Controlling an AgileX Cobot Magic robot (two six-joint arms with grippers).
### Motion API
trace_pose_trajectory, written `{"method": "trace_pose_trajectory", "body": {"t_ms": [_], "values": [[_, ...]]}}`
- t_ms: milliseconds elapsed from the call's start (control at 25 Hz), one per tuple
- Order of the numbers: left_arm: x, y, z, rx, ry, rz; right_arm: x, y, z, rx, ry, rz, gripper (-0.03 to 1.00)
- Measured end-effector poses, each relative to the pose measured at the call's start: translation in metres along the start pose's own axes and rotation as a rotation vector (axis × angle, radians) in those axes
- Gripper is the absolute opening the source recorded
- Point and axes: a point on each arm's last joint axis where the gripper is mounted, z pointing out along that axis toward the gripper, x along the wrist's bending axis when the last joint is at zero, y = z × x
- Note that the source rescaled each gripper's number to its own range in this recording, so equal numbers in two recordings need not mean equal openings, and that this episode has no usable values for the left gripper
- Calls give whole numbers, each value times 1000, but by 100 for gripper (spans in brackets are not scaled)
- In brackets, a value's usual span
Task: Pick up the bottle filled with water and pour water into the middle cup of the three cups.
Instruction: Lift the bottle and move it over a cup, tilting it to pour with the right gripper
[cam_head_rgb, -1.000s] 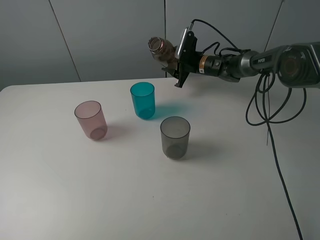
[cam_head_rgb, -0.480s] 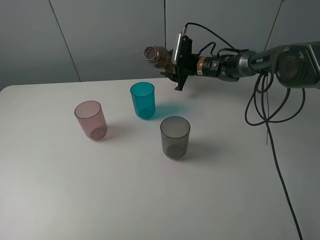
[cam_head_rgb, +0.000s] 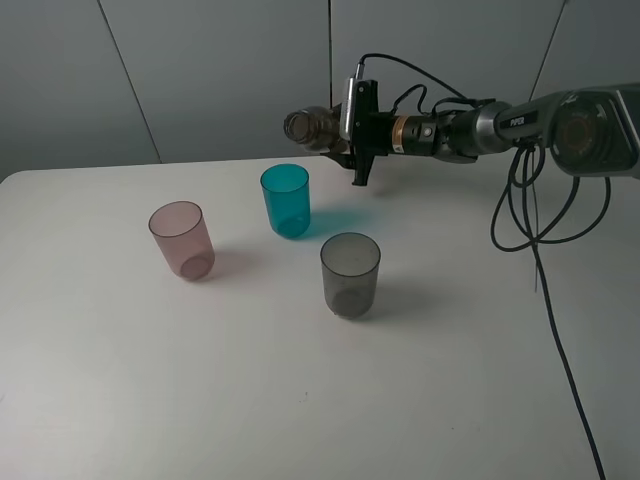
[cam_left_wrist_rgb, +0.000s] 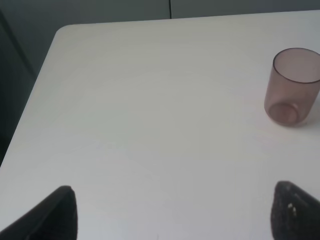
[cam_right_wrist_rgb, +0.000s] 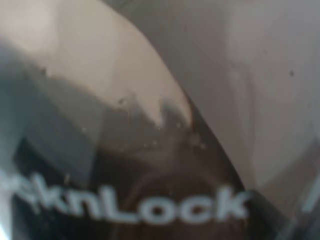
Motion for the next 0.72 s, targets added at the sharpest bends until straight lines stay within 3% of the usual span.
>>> {"method": "trace_pose_trajectory", "body": {"t_ms": [720], "values": [[0,0,0,0,0,-2,-8,3,-3,20,20,-133,0]]}}
